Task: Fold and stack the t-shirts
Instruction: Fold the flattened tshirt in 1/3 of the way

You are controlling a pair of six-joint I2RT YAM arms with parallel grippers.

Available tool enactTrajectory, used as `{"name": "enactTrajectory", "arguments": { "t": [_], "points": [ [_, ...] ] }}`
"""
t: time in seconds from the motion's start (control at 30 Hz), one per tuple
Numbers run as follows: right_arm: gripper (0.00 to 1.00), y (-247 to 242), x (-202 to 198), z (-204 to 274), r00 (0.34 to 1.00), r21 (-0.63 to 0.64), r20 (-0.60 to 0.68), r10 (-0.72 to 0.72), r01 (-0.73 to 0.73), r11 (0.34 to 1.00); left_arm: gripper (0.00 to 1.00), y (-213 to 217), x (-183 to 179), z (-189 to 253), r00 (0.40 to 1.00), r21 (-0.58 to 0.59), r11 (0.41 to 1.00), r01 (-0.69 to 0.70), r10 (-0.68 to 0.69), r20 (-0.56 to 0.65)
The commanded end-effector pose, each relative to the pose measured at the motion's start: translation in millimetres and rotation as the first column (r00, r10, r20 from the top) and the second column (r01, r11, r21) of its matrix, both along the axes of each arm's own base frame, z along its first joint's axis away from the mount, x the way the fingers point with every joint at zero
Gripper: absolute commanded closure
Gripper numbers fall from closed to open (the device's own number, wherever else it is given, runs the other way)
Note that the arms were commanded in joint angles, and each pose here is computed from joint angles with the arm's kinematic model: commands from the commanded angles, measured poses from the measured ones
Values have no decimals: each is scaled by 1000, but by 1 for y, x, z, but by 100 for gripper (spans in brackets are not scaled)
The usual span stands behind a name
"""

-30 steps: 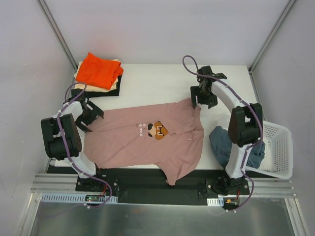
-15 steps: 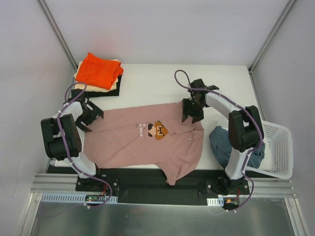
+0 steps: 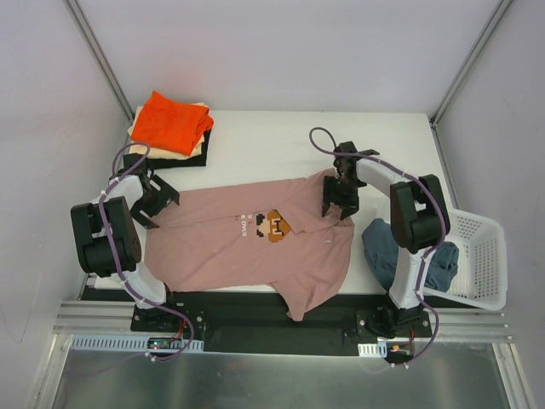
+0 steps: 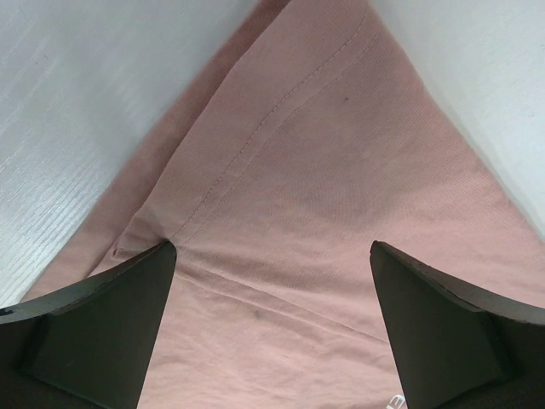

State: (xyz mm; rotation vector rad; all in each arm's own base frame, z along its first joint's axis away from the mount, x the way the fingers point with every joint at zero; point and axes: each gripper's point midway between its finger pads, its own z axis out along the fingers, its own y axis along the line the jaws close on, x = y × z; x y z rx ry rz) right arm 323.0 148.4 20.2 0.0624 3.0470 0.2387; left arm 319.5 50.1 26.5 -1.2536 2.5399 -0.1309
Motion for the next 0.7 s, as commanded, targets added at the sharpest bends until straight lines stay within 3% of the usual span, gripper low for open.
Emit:
{"name": "enactTrajectory", "arguments": {
  "t": [0.0,0.17,0.4,0.67],
  "points": [
    [35,-8,8,-5,997,43,-41,-61,63,997,1,-12,19,-5,999,-22,999,34,-34,14],
    [34,-11,21,1,993,97,-62,-100,106,990,1,-25,47,-5,998,-43,997,58,-57,30],
    [32,-36,53,2,986,55,-67,-151,155,986,1,-22,74,-5,998,-53,997,50,-47,50],
    [28,-29,92,24,995,133,22,-98,95,987,1,-21,93,6,993,-55,996,70,-65,96]
  ]
}}
